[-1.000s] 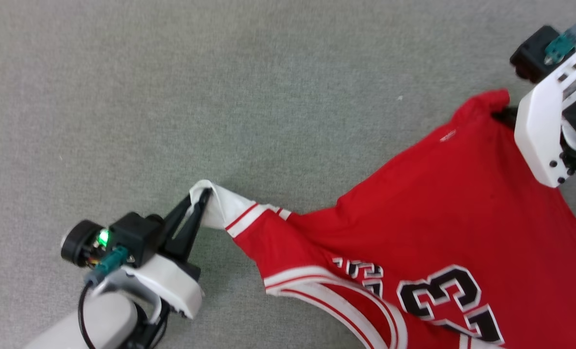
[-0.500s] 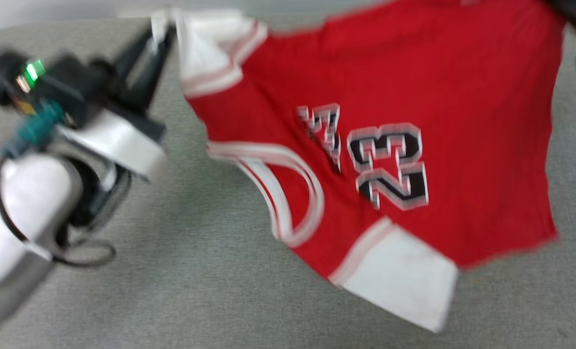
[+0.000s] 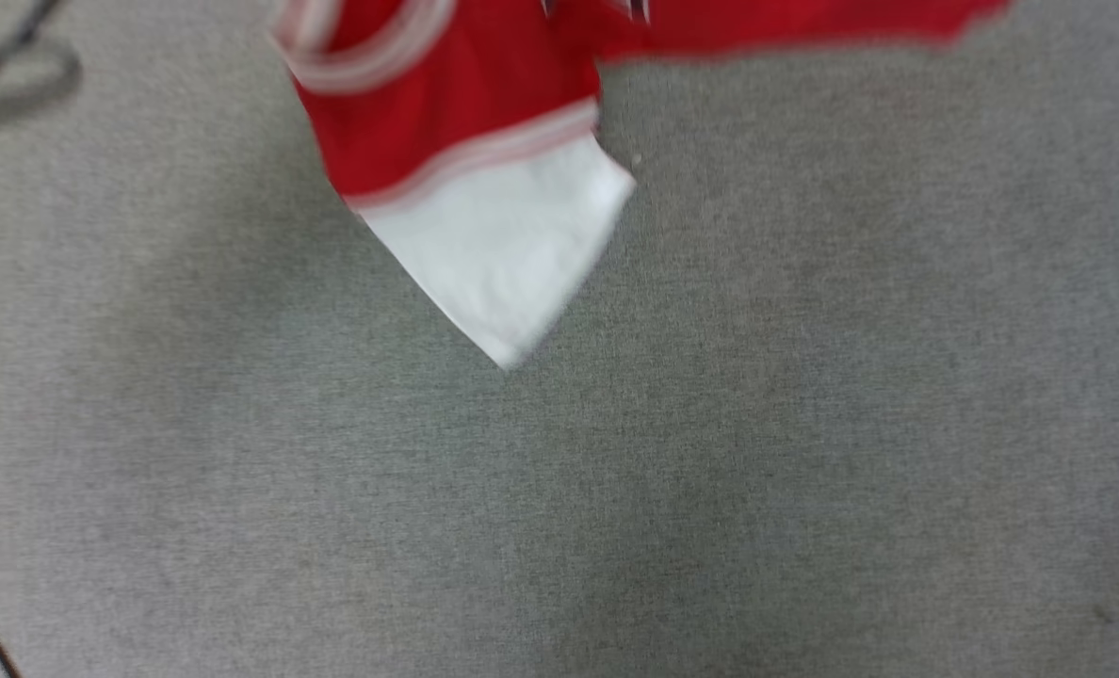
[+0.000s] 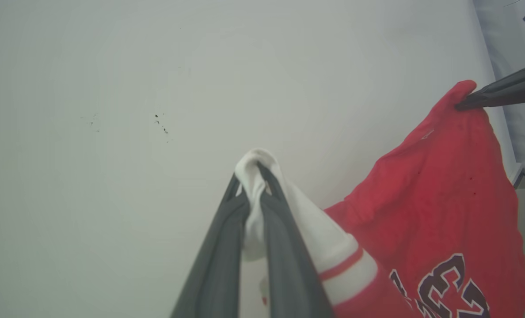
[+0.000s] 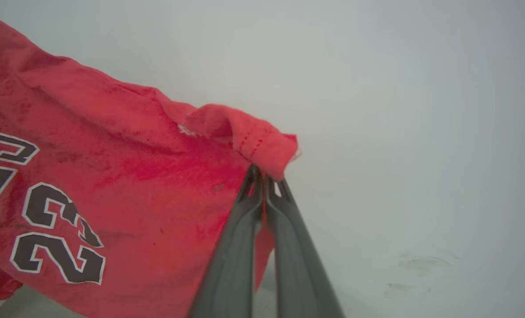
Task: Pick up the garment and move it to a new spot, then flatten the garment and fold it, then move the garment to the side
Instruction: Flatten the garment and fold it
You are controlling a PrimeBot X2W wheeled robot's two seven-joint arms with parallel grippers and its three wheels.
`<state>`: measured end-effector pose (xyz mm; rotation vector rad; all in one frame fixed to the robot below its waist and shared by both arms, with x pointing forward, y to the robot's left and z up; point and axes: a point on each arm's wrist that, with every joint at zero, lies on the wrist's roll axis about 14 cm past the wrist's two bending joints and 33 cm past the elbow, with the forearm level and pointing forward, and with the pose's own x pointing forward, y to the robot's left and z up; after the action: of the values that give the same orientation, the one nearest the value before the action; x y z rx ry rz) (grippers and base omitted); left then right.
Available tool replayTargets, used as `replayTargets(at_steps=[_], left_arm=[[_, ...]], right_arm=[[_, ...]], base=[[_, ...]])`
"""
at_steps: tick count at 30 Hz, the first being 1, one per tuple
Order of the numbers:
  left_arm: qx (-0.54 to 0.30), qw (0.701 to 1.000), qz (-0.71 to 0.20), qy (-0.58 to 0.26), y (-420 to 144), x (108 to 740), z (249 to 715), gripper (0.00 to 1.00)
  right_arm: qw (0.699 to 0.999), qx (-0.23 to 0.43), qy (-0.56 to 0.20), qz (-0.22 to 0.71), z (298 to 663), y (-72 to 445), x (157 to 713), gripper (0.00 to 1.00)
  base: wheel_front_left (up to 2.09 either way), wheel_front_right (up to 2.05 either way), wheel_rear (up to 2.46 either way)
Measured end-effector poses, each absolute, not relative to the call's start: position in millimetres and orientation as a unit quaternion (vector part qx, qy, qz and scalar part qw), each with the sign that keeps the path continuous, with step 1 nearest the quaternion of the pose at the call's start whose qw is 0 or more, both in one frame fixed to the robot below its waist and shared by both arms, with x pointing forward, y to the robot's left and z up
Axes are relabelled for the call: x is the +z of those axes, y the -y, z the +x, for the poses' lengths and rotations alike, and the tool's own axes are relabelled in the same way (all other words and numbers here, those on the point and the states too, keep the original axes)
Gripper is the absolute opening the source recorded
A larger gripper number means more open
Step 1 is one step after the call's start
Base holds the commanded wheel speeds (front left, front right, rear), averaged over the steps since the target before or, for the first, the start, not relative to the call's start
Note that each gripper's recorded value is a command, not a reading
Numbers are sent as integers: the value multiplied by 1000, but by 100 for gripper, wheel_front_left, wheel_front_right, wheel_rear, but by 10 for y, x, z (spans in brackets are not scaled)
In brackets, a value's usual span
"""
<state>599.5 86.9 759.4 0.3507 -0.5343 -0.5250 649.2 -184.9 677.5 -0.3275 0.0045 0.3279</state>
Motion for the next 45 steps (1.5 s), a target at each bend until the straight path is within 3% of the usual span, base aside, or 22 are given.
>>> replayTargets(at_steps=[15, 26, 35, 45], left_arm=[[-219, 904, 172, 324, -919, 8299, 6737, 0], [-211, 934, 153, 244, -1135, 7430, 7166, 0], [-228, 958, 120, 128, -1270, 6292, 6997, 0], [-248, 964, 90, 30, -1316, 5452, 6162, 0]], right_arm=[[975, 106, 89, -173, 7121, 1864, 7310, 0], [972, 142, 31, -182, 7310, 1637, 6561, 0], [971, 188, -52, -141, 6989, 1471, 5636, 0], [957, 235, -124, -117, 6161, 1397, 4996, 0]], base=[[0, 0, 0], [0, 0, 0], [0, 0, 0], [0, 0, 0]])
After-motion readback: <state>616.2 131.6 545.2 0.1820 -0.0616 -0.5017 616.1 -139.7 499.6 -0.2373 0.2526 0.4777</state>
